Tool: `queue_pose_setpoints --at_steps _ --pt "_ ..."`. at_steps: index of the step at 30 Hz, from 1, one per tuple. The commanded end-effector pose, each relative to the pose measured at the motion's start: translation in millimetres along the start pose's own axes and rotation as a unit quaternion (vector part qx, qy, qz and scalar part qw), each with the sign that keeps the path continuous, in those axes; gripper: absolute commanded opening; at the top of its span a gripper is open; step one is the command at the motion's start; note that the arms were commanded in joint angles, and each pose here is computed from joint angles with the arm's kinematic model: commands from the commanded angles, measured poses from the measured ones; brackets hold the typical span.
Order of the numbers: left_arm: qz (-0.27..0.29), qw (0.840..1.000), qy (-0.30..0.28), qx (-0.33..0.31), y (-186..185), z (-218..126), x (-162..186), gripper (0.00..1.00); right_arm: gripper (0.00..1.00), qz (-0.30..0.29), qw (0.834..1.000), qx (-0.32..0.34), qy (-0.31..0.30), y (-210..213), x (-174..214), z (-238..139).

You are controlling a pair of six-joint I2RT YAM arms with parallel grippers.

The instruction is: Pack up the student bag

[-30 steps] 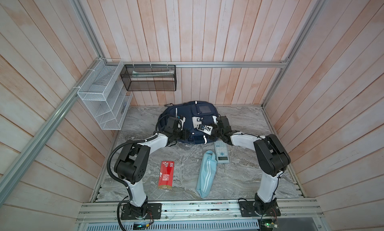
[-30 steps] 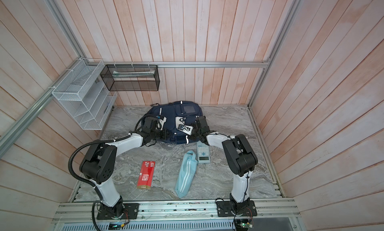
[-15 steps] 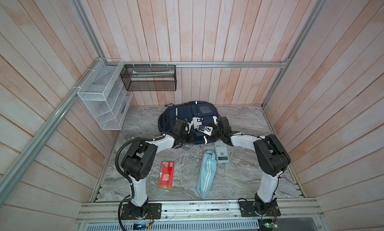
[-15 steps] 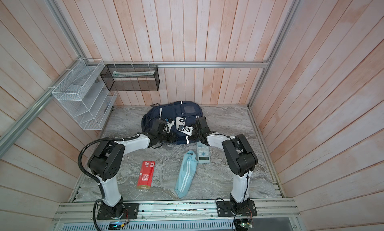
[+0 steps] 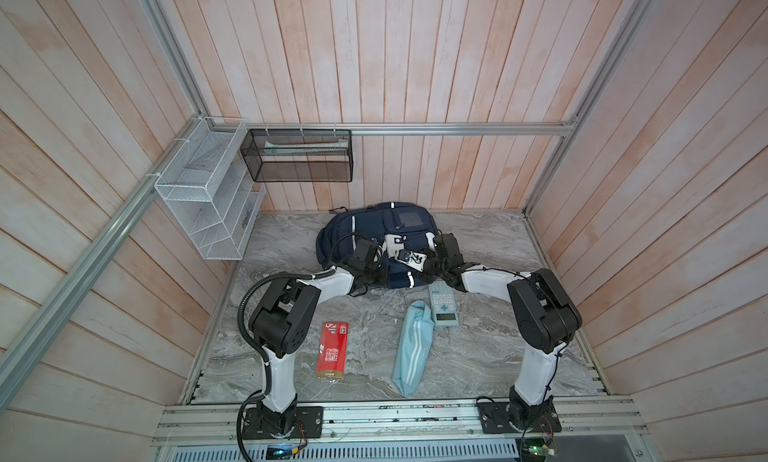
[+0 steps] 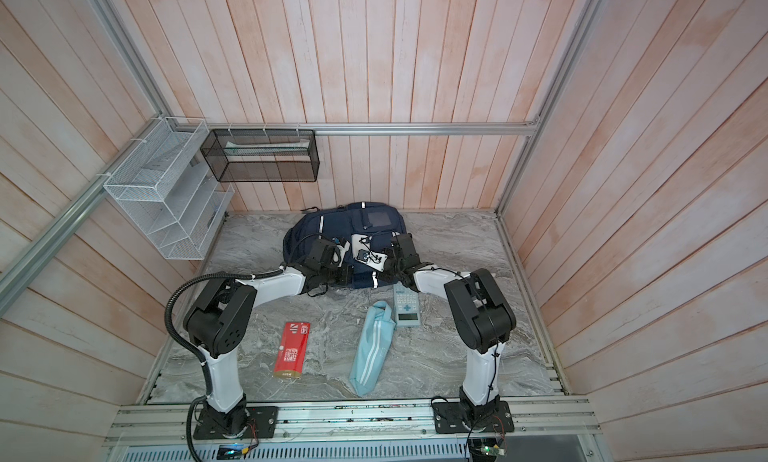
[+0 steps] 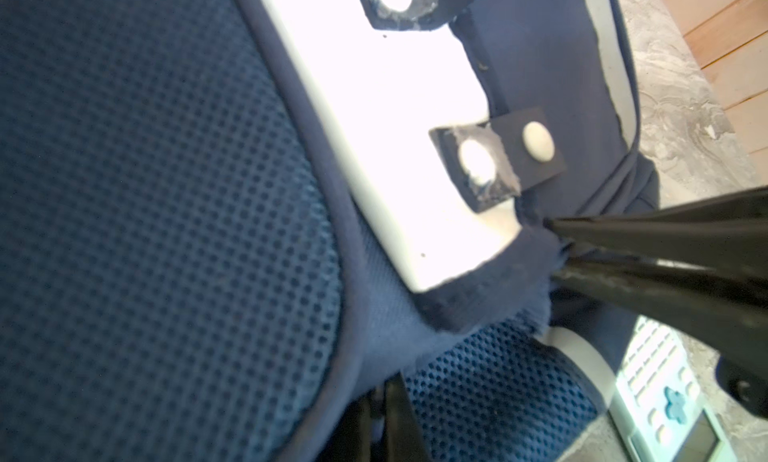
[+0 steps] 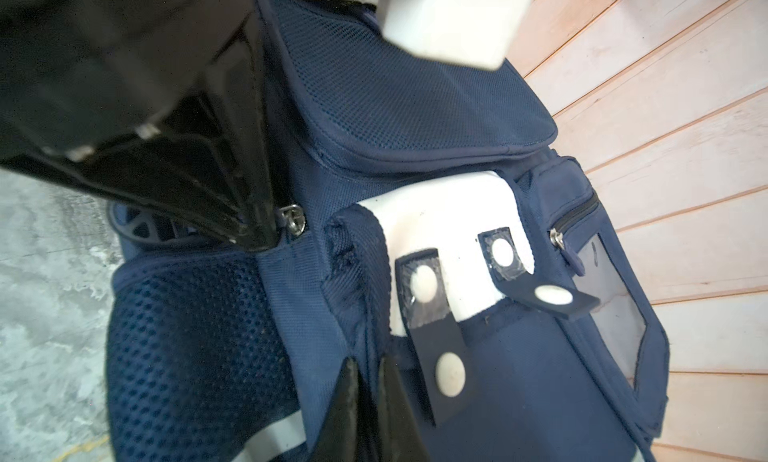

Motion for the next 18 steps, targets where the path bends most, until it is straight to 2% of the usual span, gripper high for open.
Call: queue_pose_setpoints --at_steps 1,3,7,13,15,18 --pt "-0.039 0.997 -0.022 -0.070 15 -17 -11 0.00 0.00 0.021 1.000 0.010 0.013 -1 -2 -16" --pt "-0.064 0.992 -0.023 -0.102 25 -31 -12 0.00 0.00 0.026 0.999 0.021 0.022 -3 2 -19" --pt "-0.111 0.987 -0.013 -0.118 49 -52 -9 0.00 0.00 0.031 0.998 0.033 0.033 -7 6 -22" --pt "-0.141 0.978 -0.025 -0.150 81 -80 -14 0.00 0.00 0.031 0.995 0.064 0.064 -18 17 -25" --pt "-0.140 0.980 -0.036 -0.140 81 -95 -20 0.00 0.00 0.033 0.993 0.082 0.078 -27 27 -29" --pt "-0.118 0.985 -0.059 -0.110 61 -117 -26 0.00 0.00 0.040 0.988 0.103 0.107 -44 39 -29"
Point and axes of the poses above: each gripper's point midway between its finger pads, its own z axis out along the fingers, its own y axis along the line the jaws close on, x = y × z, the point moved 9 cm from there along -z, back along the fingers, and after that the axes turned 7 degrees about -z, right-handed, at the moved point
